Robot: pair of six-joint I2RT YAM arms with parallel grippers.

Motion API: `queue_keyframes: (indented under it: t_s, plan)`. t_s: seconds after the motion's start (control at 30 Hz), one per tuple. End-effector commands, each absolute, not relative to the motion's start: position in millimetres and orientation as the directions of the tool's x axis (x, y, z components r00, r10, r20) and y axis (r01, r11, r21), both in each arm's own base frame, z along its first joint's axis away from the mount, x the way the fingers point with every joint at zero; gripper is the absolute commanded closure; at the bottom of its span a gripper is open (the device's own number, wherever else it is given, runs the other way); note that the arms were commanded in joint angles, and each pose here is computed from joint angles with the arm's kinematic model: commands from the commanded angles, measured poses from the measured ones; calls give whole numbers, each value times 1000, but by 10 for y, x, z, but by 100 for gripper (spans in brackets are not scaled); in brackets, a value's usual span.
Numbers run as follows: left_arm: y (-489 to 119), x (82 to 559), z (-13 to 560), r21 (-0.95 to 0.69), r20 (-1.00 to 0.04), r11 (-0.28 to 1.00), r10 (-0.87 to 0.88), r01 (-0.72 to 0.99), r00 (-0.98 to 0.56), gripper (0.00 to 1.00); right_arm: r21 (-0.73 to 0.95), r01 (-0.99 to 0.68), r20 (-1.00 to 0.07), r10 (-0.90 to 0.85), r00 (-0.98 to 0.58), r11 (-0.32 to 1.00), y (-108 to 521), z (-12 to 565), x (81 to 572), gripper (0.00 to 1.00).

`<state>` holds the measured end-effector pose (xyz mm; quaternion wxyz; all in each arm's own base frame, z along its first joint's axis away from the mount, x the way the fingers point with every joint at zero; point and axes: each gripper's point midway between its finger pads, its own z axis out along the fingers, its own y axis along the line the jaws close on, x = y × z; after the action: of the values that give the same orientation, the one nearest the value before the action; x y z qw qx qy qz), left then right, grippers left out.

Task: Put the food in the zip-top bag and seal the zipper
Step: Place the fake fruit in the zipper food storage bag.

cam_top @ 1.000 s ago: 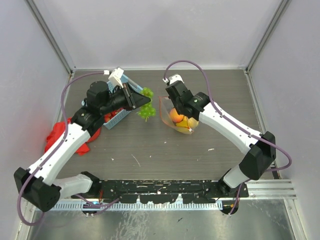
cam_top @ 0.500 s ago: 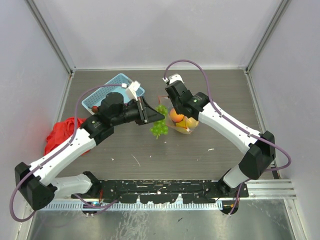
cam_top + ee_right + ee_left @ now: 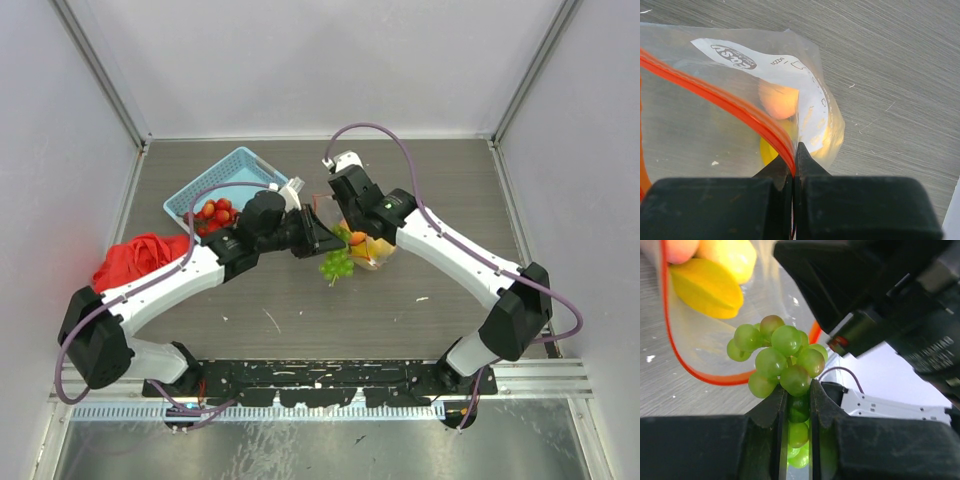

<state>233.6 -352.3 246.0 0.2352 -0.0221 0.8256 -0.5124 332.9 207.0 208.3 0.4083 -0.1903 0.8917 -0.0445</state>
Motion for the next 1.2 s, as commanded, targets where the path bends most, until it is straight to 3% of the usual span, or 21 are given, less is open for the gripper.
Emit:
queue_keyframes:
  t_s: [0.0, 0.3, 0.57, 0.87, 1.17]
  plan:
    - [-3509, 2569, 2687, -847, -401, 499, -370, 185, -838, 100, -179, -290, -782, -315, -539, 940, 2143, 2338, 3327, 99]
    - [-3416, 2849, 2688, -819, -421, 563, -459, 110, -782, 100, -169, -319, -784, -323, -531, 933, 2208, 2334, 3257, 99]
    - [-3450, 2972, 2550, -788, -355, 616, -469, -12, -809, 100, -164, -328, -793, -323, -517, 930, 2226, 2393, 3218, 99]
    - [-3364, 3182, 2415, -769, -376, 634, -552, -81, -744, 94, -152, -354, -796, -327, -510, 923, 2293, 2412, 3183, 99]
    - [-3606, 3261, 2300, -787, -338, 613, -524, -70, -782, 93, -135, -371, -801, -321, -505, 919, 2341, 2426, 3151, 99]
